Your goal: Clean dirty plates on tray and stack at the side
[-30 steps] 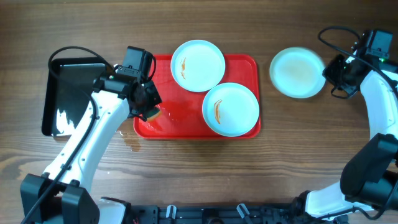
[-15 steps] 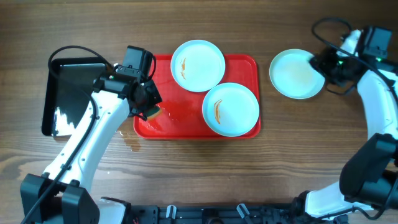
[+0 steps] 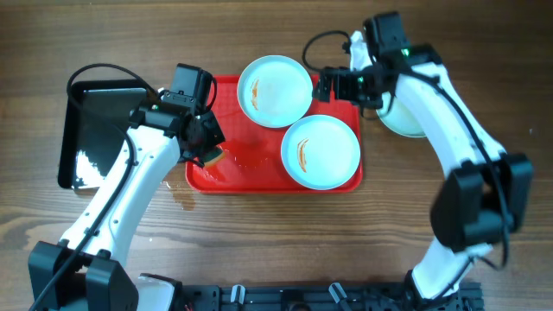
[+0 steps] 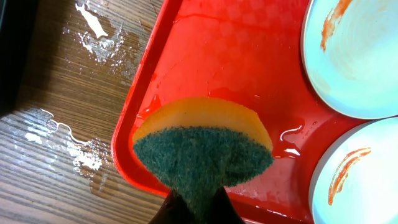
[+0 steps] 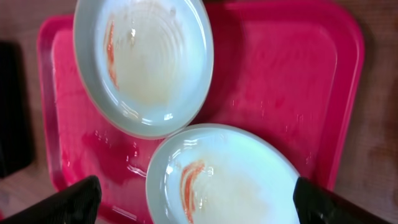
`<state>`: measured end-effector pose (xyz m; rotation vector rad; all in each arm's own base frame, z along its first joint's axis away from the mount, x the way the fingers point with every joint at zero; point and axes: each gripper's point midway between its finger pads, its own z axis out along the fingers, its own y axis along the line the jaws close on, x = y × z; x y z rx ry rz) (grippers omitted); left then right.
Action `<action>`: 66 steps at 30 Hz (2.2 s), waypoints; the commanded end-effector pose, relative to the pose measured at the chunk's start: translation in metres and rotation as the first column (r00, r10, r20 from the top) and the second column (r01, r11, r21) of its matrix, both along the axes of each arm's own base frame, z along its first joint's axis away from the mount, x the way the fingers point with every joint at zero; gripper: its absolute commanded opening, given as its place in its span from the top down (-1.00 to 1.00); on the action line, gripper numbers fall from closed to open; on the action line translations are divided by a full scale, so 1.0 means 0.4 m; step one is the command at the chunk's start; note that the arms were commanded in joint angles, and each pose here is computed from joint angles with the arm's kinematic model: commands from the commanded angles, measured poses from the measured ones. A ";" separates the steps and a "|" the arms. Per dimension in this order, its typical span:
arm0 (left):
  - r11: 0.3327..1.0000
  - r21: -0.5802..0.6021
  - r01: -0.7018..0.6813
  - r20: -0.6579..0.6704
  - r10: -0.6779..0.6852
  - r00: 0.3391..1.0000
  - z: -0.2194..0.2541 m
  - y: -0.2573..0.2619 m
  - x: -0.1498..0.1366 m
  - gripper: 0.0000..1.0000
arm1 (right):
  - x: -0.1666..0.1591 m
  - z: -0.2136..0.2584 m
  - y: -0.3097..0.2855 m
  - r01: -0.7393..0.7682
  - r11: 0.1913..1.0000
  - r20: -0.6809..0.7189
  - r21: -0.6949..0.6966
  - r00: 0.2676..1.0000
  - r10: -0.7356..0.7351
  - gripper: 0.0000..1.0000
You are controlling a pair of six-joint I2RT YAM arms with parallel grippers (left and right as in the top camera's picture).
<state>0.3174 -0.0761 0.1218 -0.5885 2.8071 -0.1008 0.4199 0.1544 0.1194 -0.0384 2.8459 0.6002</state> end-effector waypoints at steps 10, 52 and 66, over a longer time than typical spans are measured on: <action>1.000 0.005 -0.014 -0.001 0.014 1.000 0.003 0.009 -0.005 0.92 | 0.193 -0.091 0.033 0.026 1.000 0.087 -0.008 0.996 -0.025 -0.36; 1.000 0.001 -0.014 0.014 0.014 1.000 0.005 0.007 0.004 0.92 | 0.088 -0.286 0.278 -0.150 0.986 0.022 -0.065 0.988 0.152 0.63; 1.000 0.001 -0.014 0.014 0.014 1.000 0.005 0.007 0.004 0.92 | -0.043 -0.331 0.365 -0.239 0.962 -0.063 -0.128 0.970 0.233 0.65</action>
